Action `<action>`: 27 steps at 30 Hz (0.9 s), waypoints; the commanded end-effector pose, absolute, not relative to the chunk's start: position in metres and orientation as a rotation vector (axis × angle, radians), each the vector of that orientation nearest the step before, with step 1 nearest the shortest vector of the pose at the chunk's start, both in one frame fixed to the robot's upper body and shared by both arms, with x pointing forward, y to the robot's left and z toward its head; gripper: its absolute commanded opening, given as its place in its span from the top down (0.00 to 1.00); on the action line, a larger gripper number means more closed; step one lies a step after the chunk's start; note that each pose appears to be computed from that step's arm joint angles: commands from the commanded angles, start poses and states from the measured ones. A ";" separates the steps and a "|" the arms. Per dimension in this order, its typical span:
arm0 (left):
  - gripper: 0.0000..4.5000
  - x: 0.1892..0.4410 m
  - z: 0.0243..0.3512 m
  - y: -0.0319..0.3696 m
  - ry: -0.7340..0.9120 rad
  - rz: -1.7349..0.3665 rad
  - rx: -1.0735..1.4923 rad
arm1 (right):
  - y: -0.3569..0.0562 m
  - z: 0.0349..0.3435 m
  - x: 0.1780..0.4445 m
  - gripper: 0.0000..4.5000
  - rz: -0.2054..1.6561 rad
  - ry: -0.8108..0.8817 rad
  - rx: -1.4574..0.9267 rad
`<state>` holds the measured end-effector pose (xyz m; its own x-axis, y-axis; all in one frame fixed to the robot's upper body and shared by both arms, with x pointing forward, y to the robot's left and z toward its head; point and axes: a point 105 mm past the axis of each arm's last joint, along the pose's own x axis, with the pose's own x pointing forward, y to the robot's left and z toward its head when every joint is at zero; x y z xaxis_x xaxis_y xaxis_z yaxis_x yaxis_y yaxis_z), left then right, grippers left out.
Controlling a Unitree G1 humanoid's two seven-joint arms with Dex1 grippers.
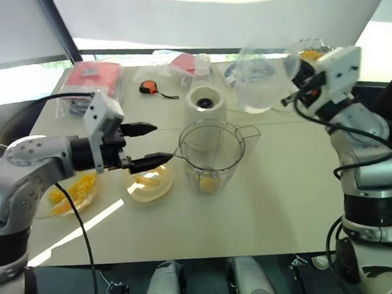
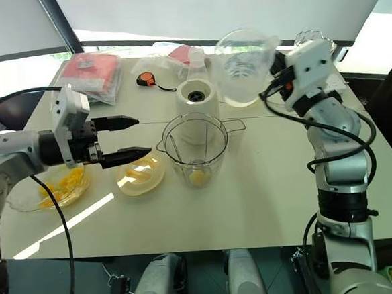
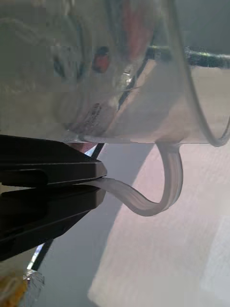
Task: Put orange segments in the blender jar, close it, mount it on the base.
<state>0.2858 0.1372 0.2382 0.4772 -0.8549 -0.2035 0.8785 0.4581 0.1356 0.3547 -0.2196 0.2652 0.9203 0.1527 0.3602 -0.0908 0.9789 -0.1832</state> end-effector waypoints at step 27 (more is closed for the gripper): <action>0.00 0.276 0.231 0.132 0.075 -0.977 0.275 | -0.340 0.083 0.374 0.99 -0.599 -0.125 -0.027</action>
<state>0.2799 0.1338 0.2227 0.5576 -0.8038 -0.2072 0.8300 0.5363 0.1530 0.3715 -0.3343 0.0652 0.8358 -0.5459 0.0582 0.5458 0.8377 0.0192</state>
